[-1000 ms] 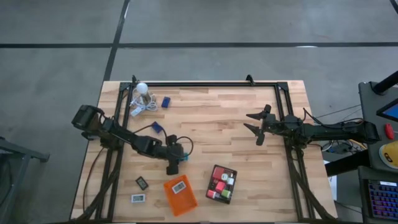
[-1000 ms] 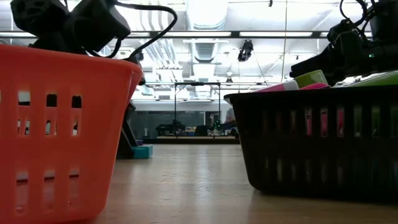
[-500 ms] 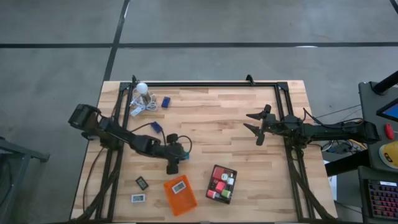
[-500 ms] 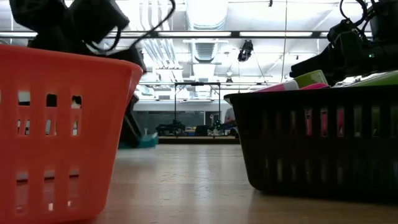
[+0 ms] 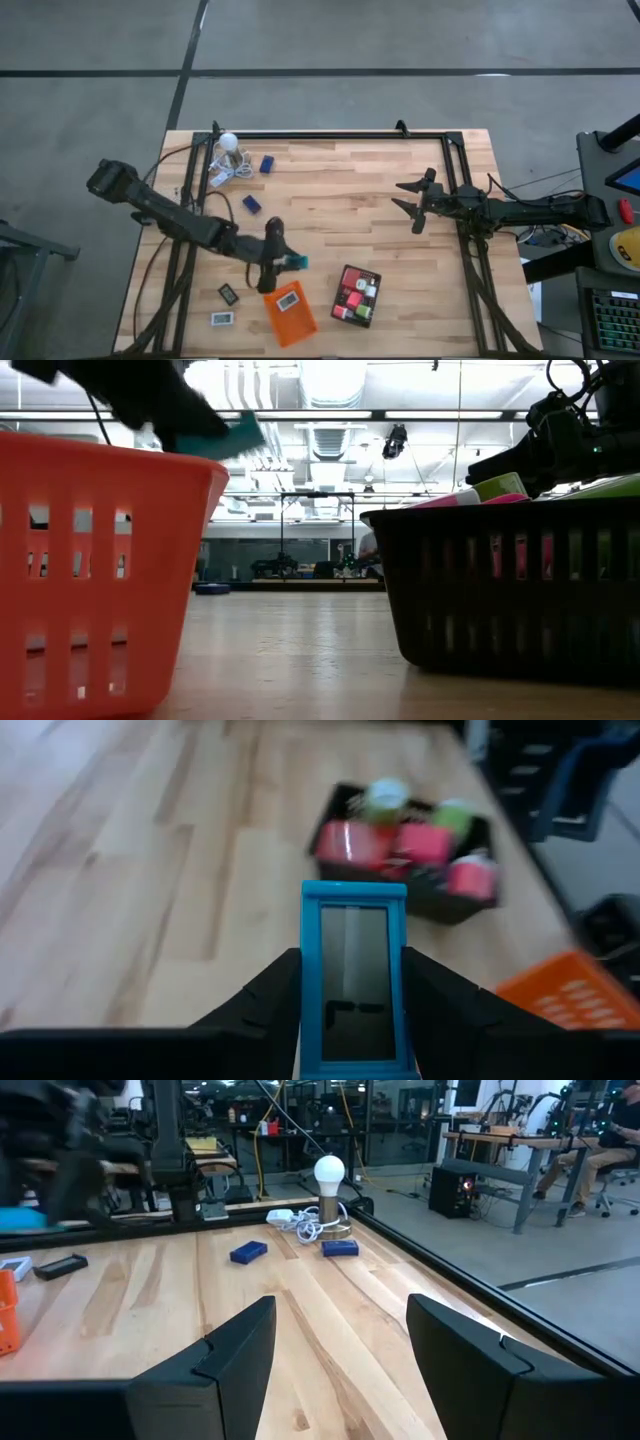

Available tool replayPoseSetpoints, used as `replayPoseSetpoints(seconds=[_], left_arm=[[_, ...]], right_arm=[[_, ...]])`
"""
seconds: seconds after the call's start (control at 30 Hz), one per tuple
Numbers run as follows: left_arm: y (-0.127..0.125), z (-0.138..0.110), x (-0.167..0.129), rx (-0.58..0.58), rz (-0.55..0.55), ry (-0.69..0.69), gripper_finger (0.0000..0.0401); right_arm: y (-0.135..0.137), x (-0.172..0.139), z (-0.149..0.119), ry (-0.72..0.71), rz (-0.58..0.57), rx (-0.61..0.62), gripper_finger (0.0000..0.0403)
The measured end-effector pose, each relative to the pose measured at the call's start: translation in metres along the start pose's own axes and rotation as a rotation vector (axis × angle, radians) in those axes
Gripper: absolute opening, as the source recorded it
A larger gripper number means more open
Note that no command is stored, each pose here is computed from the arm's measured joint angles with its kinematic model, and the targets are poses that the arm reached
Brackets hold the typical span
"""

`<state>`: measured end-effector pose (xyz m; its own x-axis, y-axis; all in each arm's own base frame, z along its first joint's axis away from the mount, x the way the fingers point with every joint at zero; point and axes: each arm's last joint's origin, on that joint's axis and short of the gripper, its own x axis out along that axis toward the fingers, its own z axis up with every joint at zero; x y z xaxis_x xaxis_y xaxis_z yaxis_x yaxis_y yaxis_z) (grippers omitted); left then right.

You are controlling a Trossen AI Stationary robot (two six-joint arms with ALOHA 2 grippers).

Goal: Pick & Place Office items
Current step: Put the sky blue timer into the orange bin

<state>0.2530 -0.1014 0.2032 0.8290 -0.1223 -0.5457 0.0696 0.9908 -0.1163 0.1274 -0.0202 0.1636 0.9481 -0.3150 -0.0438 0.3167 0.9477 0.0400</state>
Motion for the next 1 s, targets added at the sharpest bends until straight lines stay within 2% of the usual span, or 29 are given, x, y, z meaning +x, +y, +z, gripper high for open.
replayPoseSetpoints(seconds=[0.23,0.4,0.6,0.87,1.0], left_arm=[[-0.046,0.0,-0.006,0.042,-0.017,-0.032,0.0146],[-0.07,-0.003,-0.007,0.054,-0.003,-0.023,0.0147],[-0.08,-0.009,0.005,-0.061,-0.033,0.043,0.0147],[-0.092,-0.018,0.032,-0.075,-0.072,0.137,0.0147],[-0.097,-0.024,0.041,-0.118,-0.086,0.212,0.0147]], right_arm=[[0.0,0.0,0.0,0.0,0.0,0.001,0.0219],[0.0,0.0,0.0,0.0,0.0,0.001,0.0219],[0.0,0.0,0.0,0.0,0.0,0.0,0.0219],[0.0,0.0,0.0,0.0,0.0,0.0,0.0219],[0.0,0.0,0.0,0.0,0.0,0.001,0.0219]])
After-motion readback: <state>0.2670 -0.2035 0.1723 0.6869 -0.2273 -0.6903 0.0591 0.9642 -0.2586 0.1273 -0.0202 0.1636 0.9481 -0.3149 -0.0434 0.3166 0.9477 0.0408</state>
